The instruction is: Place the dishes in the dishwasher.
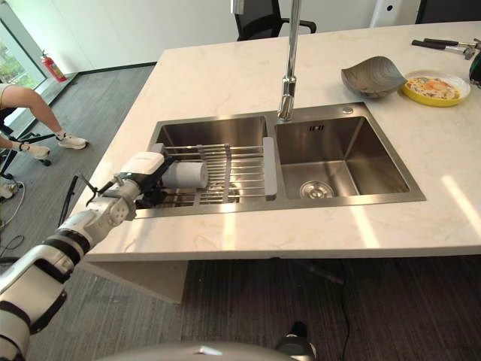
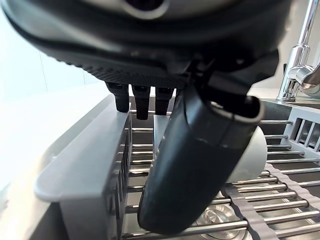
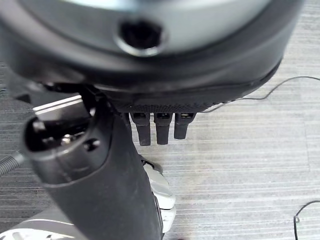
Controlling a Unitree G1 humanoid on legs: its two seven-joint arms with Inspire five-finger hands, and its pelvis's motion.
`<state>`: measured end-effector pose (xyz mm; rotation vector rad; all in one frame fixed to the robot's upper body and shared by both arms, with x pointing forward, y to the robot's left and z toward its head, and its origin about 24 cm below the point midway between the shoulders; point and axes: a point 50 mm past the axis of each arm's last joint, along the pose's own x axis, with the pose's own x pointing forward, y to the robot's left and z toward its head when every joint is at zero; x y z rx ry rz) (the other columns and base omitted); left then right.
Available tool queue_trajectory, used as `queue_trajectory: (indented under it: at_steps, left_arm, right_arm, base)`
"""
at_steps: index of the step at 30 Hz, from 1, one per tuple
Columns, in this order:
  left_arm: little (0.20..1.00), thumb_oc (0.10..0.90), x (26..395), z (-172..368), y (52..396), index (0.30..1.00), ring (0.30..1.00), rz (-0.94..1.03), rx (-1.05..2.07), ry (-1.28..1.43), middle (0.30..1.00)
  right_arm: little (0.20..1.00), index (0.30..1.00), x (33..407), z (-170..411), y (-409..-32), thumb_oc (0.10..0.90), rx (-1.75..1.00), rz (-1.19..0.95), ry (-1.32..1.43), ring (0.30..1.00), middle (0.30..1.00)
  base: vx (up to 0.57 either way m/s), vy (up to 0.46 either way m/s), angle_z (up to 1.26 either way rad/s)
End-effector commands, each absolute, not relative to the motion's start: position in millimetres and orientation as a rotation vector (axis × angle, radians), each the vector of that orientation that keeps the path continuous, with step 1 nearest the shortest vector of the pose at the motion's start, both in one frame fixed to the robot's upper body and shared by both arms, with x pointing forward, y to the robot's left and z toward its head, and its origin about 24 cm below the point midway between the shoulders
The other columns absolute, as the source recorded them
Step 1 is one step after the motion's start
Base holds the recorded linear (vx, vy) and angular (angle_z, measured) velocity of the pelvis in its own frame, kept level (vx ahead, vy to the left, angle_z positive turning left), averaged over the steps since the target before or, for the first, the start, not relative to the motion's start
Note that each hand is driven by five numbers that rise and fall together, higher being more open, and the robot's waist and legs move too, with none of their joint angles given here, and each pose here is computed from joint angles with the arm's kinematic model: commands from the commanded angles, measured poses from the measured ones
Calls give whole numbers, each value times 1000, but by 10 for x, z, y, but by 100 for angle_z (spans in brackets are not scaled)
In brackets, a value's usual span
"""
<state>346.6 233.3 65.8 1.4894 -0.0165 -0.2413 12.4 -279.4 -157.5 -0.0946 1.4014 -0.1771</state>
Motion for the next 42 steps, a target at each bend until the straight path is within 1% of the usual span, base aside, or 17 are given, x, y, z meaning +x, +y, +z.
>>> queue_trajectory:
  at_steps: [1, 12, 15, 19, 25, 29, 34, 35, 36, 42]
  left_arm:
    - [900, 800, 3668, 1107, 2250, 900, 900, -123, 1478, -184, 900]
    - [900, 800, 3585, 1130, 2116, 900, 900, -156, 1411, -288, 900]
    - [900, 800, 3538, 1061, 2073, 900, 900, -210, 1398, -283, 900]
    - [900, 800, 3511, 1009, 2081, 900, 900, -220, 1379, -269, 900]
    - [900, 800, 3521, 924, 2132, 900, 900, -221, 1383, -206, 900]
    - [900, 800, 3562, 796, 2138, 900, 900, -266, 1388, -95, 900]
    - [900, 800, 3612, 783, 2107, 900, 900, -302, 1418, -61, 900]
    - [571, 580, 3613, 785, 2105, 571, 571, -303, 1419, -61, 571]
    - [300, 400, 3613, 766, 2094, 300, 300, -322, 1439, -57, 300]
    - [300, 400, 3619, 774, 2032, 300, 300, -358, 1465, -78, 300]
  right_arm:
    - [900, 900, 205, -1610, -2694, 800, -48, -195, 1373, 900, 900]
    - [900, 900, 190, -1610, -2686, 800, -35, -208, 1363, 900, 900]
    - [900, 900, 183, -1606, -2703, 800, -35, -215, 1366, 900, 900]
    - [900, 900, 157, -1609, -2700, 800, -33, -220, 1372, 900, 900]
    - [900, 900, 136, -1611, -2698, 800, -34, -221, 1381, 900, 900]
    - [900, 900, 151, -1603, -2725, 800, -44, -222, 1384, 900, 900]
    - [900, 900, 154, -1595, -2752, 800, -55, -221, 1390, 900, 900]
    - [900, 900, 154, -1596, -2751, 800, -54, -221, 1390, 900, 900]
    - [900, 900, 142, -1594, -2758, 800, -59, -220, 1396, 900, 900]
    - [900, 900, 159, -1588, -2773, 800, -66, -218, 1391, 900, 900]
  base:
    - [0, 0, 0]
    - [-1, -3, -2]
    - [0, -1, -6]
    - [9, 1, -5]
    - [2, 1, -5]
    - [0, 0, 0]
    - [0, 0, 0]
    - [0, 0, 0]
    - [0, 0, 0]
    - [0, 0, 0]
